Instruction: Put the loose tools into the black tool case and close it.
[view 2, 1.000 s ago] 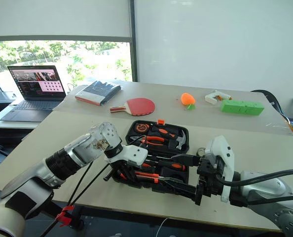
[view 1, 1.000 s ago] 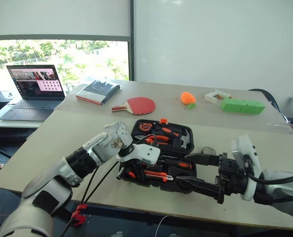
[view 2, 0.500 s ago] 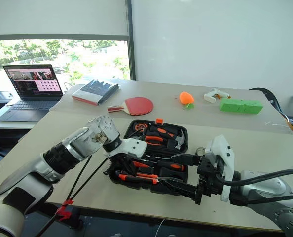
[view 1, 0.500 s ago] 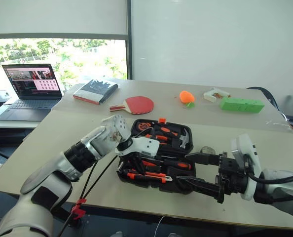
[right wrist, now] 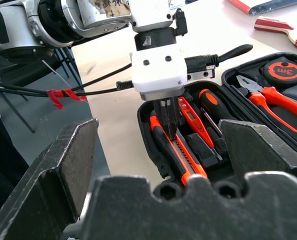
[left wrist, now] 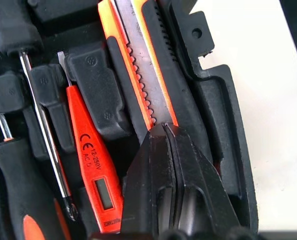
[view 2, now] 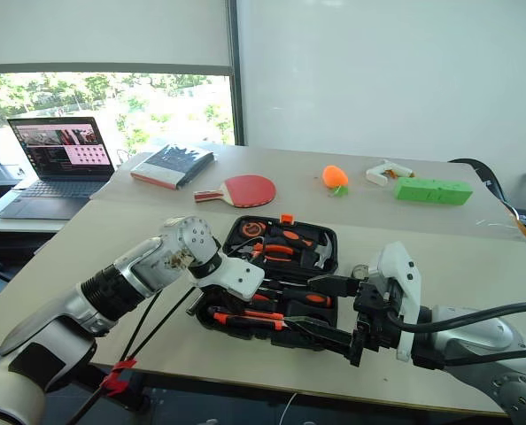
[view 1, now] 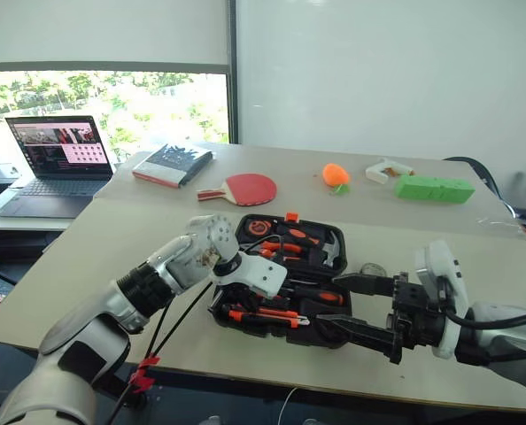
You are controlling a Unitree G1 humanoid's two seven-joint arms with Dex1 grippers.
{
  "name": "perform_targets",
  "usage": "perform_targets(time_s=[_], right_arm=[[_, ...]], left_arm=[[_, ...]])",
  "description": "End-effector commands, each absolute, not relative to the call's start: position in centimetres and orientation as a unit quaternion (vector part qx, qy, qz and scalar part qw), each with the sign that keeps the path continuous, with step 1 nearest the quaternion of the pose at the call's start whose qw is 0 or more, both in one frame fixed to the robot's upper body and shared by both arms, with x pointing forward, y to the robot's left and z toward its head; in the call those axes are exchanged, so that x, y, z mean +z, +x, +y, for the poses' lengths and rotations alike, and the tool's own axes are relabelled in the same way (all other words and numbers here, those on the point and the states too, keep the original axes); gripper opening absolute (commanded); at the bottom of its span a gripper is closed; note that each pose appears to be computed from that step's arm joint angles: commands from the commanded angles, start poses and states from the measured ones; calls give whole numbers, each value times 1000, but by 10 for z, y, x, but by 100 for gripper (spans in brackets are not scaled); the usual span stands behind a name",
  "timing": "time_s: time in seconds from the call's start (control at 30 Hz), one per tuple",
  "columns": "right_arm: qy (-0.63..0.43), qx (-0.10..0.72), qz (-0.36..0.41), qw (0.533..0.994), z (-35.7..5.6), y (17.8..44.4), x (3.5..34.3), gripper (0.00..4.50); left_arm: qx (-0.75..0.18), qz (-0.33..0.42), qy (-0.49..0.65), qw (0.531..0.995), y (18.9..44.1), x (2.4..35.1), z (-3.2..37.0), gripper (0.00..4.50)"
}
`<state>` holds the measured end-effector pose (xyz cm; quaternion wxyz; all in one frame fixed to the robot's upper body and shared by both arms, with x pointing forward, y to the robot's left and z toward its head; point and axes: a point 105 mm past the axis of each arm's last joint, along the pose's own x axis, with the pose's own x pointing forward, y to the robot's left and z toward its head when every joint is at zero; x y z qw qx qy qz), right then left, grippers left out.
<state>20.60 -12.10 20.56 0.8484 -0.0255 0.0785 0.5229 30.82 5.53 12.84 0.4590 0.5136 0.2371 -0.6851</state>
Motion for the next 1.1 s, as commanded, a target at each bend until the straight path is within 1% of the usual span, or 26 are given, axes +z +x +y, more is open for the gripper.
perform_targets(time_s=[0.03,0.13,0.3,0.43,0.57,0.8,1.1], right_arm=[[-35,525,55,848,-119,204,215,450],[-35,524,56,849,-120,204,214,450],[-35,524,56,849,-120,206,214,450],[-36,525,55,849,-120,206,214,450],[-37,525,56,848,-120,207,214,450],[-37,525,57,849,-120,206,214,450],[-36,522,57,850,-120,206,213,450]], left_arm=[[-683,268,514,446,306,108,62,6],[-683,260,507,457,308,115,58,6],[-694,241,458,500,312,153,46,6],[-704,237,441,504,307,165,44,6],[-705,244,462,480,302,154,52,6],[-701,254,484,459,299,135,58,6],[-699,254,506,437,297,122,60,6]])
